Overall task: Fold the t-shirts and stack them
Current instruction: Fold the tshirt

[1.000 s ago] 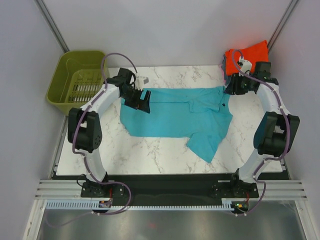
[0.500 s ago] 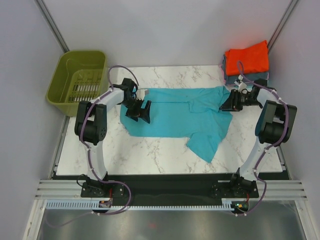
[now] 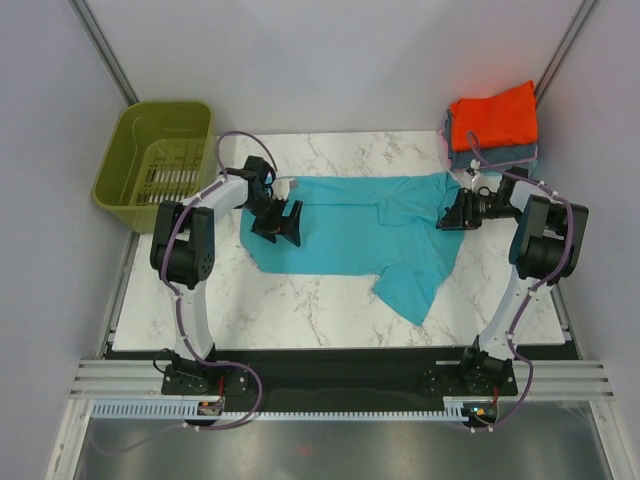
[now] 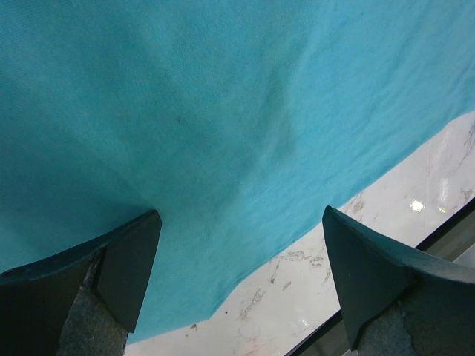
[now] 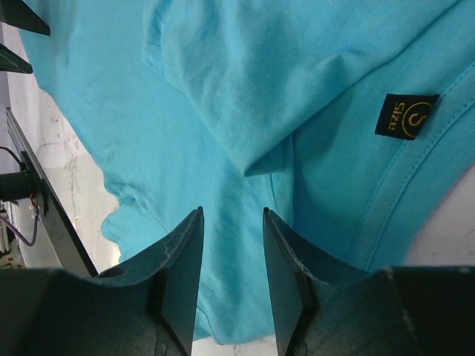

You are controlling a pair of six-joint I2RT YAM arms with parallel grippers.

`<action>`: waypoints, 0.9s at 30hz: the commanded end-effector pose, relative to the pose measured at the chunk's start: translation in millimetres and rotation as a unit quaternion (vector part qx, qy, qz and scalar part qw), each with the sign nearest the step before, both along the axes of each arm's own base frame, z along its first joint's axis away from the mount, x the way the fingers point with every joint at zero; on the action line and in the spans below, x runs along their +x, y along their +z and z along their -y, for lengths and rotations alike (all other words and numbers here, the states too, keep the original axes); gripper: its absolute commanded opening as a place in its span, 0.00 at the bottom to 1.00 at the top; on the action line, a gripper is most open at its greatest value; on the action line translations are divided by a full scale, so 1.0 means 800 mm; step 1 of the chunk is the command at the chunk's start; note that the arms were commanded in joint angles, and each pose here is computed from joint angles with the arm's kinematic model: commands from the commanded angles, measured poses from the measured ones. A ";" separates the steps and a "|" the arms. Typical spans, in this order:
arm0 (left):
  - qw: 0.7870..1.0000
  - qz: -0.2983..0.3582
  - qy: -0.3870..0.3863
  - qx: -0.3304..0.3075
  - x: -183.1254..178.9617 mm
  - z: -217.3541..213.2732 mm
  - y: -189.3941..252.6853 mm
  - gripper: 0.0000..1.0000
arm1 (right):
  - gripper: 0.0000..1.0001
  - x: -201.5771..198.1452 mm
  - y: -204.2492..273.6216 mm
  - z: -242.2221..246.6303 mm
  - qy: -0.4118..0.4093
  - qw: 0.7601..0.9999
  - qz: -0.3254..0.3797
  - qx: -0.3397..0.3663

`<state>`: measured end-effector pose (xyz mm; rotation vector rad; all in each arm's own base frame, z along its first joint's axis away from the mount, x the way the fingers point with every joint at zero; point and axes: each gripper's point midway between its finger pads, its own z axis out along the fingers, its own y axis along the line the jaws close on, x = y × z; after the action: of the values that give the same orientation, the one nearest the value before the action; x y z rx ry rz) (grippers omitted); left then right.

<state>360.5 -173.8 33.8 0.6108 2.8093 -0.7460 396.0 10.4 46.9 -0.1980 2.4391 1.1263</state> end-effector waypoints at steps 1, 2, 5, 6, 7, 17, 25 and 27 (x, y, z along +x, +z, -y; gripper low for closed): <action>0.999 -0.013 -0.014 0.026 -0.008 -0.001 -0.027 0.99 | 0.46 0.021 0.001 0.002 0.013 0.999 0.046 0.011; 0.999 -0.012 -0.016 0.029 -0.008 -0.001 -0.029 0.99 | 0.46 0.024 -0.003 0.003 0.012 0.999 0.048 0.014; 0.999 -0.013 -0.023 0.035 -0.010 0.002 -0.032 0.99 | 0.46 0.033 -0.007 0.004 0.008 0.998 0.054 0.014; 0.999 -0.012 -0.024 0.035 -0.011 0.003 -0.032 0.99 | 0.46 0.037 -0.006 0.004 0.007 0.998 0.059 0.013; 0.999 -0.013 -0.025 0.038 -0.012 0.002 -0.034 0.99 | 0.46 0.039 -0.007 0.004 0.002 0.998 0.057 0.014; 0.998 -0.015 -0.035 0.048 -0.020 0.006 -0.037 0.99 | 0.46 0.065 -0.005 -0.003 0.001 0.997 0.073 0.018; 0.998 -0.014 -0.034 0.049 -0.017 0.006 -0.039 0.99 | 0.40 0.063 -0.005 -0.029 0.016 0.998 0.061 0.027; 0.998 -0.014 -0.034 0.049 -0.017 0.006 -0.039 0.99 | 0.38 0.062 -0.004 -0.033 0.017 0.998 0.056 0.031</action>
<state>358.8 -176.3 30.0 0.6606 2.8252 -0.6392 435.4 28.9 28.8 -0.2353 2.3745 1.1391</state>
